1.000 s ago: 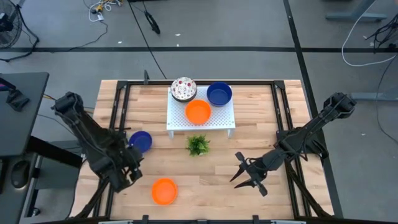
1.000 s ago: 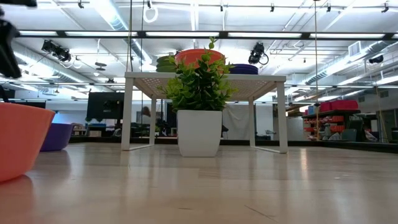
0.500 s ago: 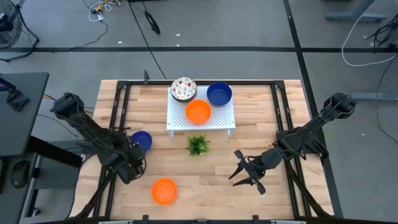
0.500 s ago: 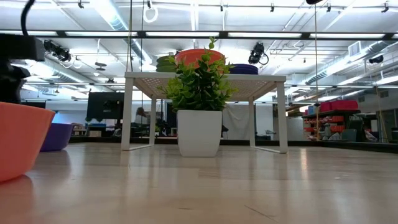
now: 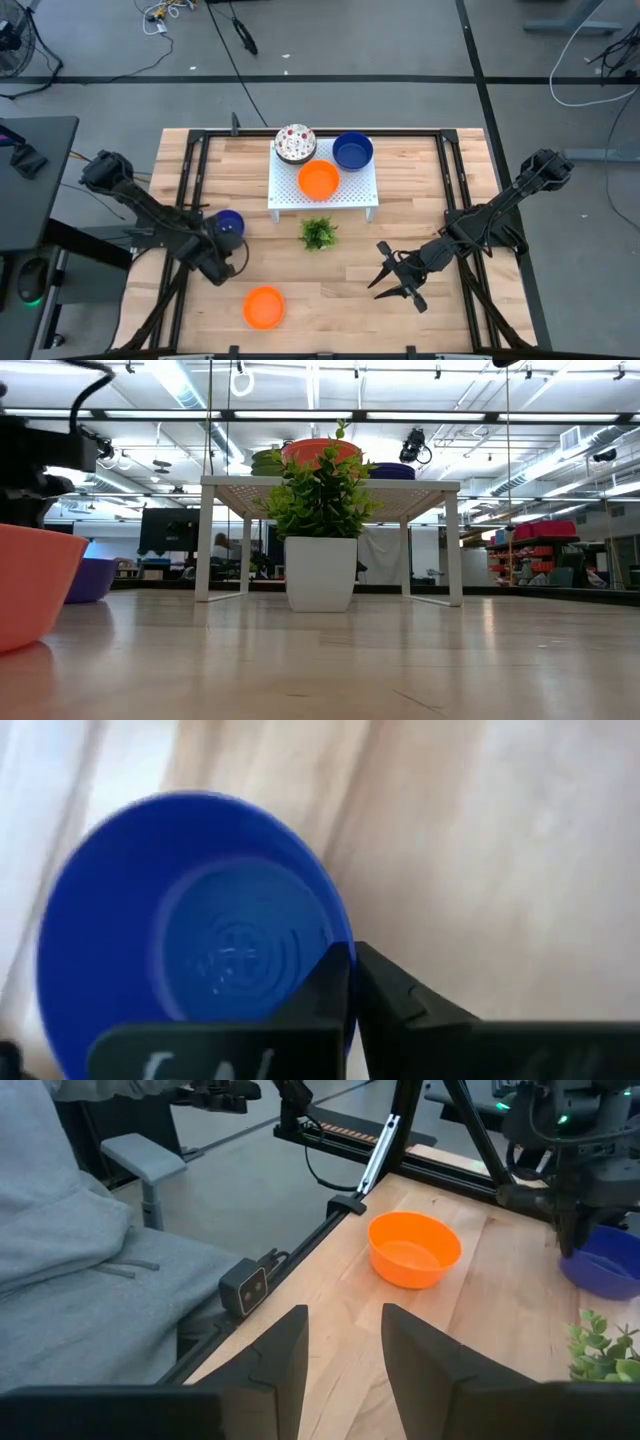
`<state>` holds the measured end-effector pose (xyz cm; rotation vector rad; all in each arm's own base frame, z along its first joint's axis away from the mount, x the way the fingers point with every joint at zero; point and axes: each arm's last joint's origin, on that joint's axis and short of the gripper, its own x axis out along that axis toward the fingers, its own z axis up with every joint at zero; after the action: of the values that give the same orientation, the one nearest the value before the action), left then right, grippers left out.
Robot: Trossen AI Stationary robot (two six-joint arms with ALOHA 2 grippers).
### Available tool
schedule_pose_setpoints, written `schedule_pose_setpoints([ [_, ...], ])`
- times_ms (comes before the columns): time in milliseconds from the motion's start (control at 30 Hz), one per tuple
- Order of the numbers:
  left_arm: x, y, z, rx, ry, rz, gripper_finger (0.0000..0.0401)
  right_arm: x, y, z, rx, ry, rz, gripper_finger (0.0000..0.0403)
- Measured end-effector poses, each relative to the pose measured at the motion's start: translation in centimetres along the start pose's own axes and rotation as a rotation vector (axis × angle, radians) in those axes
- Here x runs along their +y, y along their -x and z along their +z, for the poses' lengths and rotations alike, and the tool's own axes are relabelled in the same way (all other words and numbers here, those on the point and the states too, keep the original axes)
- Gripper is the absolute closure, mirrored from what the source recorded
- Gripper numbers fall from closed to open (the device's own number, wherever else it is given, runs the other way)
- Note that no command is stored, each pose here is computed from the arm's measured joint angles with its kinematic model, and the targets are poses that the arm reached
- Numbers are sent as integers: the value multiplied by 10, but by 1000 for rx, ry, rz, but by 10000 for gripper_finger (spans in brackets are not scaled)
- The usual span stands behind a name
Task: Pick & Place Mini bowls
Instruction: Stack the blue bowl on top of the blue bowl on the shelf
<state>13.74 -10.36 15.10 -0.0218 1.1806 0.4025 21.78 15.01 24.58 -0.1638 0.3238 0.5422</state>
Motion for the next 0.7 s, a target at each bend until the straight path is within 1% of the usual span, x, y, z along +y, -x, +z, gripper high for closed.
schedule_pose_setpoints([
  [100, -5, 10, 11, 11, -43, -55, 391, 0, 0, 0, -1, 0, 0, 273],
  [233, -18, 41, 42, -76, -114, -148, 395, -2, 0, 0, -2, -3, -8, 273],
  [333, -27, 72, 71, -201, -140, -247, 395, -6, 0, 0, -2, -11, -21, 273],
  [467, -39, 107, 104, -419, -220, -430, 396, -11, -5, -1, -12, -13, -37, 272],
  [600, -46, 128, 123, -599, -320, -590, 397, -21, -8, 1, -52, 21, -45, 255],
  [700, -50, 132, 130, -690, -414, -657, 397, -33, -7, 12, -100, 79, -41, 231],
])
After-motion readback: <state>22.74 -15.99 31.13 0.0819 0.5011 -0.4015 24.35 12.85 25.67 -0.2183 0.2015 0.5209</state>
